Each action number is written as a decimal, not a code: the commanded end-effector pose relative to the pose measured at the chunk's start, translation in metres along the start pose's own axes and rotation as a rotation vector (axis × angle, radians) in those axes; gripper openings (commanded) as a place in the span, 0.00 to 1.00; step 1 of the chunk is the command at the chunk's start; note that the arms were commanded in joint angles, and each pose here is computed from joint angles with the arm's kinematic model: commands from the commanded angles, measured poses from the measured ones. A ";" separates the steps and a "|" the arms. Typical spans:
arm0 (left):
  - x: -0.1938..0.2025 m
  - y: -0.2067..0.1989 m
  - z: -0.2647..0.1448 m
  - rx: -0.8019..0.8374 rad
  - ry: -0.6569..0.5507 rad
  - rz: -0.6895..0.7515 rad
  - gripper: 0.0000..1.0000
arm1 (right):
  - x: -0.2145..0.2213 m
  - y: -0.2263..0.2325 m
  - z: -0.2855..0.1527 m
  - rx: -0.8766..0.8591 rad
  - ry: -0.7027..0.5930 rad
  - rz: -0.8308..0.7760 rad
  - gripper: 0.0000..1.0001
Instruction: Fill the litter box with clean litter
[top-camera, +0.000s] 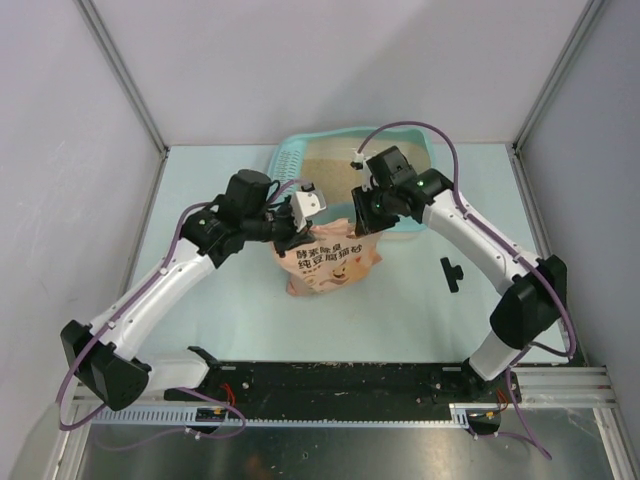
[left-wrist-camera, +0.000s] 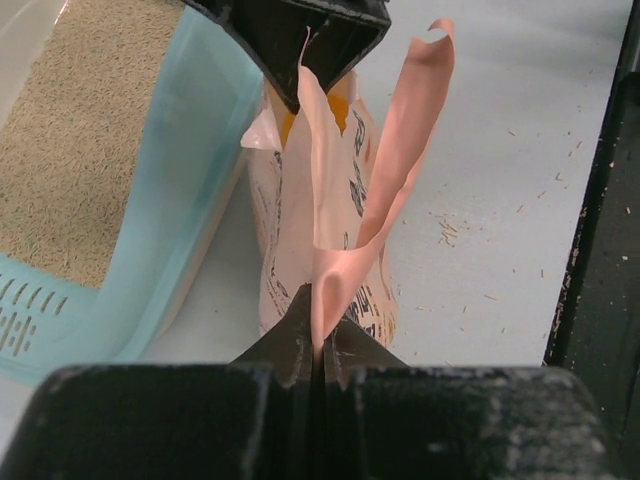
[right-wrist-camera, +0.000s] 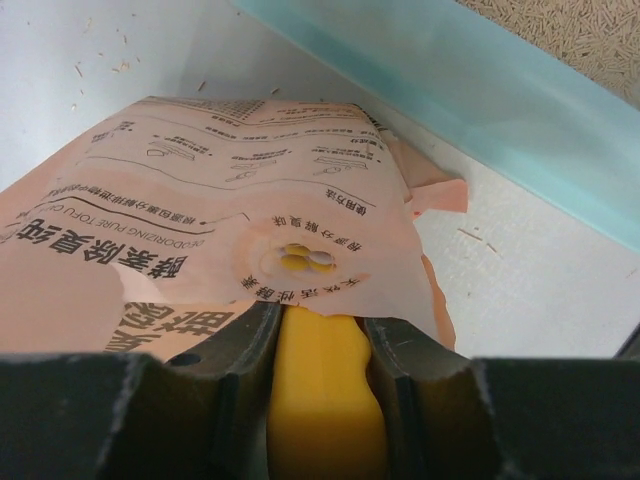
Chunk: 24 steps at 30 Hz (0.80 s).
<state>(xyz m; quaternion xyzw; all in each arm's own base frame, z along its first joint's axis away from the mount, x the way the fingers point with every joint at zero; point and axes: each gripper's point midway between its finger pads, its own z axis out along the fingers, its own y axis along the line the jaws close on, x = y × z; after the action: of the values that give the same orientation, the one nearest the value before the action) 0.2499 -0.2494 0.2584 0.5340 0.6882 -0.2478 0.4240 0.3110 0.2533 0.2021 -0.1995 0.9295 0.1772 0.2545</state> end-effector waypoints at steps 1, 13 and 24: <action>-0.075 0.001 -0.019 -0.014 -0.260 0.102 0.00 | 0.029 -0.011 0.015 0.045 0.052 0.033 0.00; -0.065 -0.006 0.007 0.045 -0.266 0.062 0.00 | 0.039 0.050 0.046 -0.320 0.090 0.214 0.00; -0.054 0.010 0.011 -0.033 -0.226 0.132 0.00 | 0.011 0.073 -0.007 -0.809 0.126 0.347 0.00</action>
<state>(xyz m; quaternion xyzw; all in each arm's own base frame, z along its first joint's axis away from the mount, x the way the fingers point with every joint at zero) 0.2525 -0.2688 0.2494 0.5281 0.6783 -0.2765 0.4295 0.2984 0.2921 0.1701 -0.1359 0.8880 0.4058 0.1680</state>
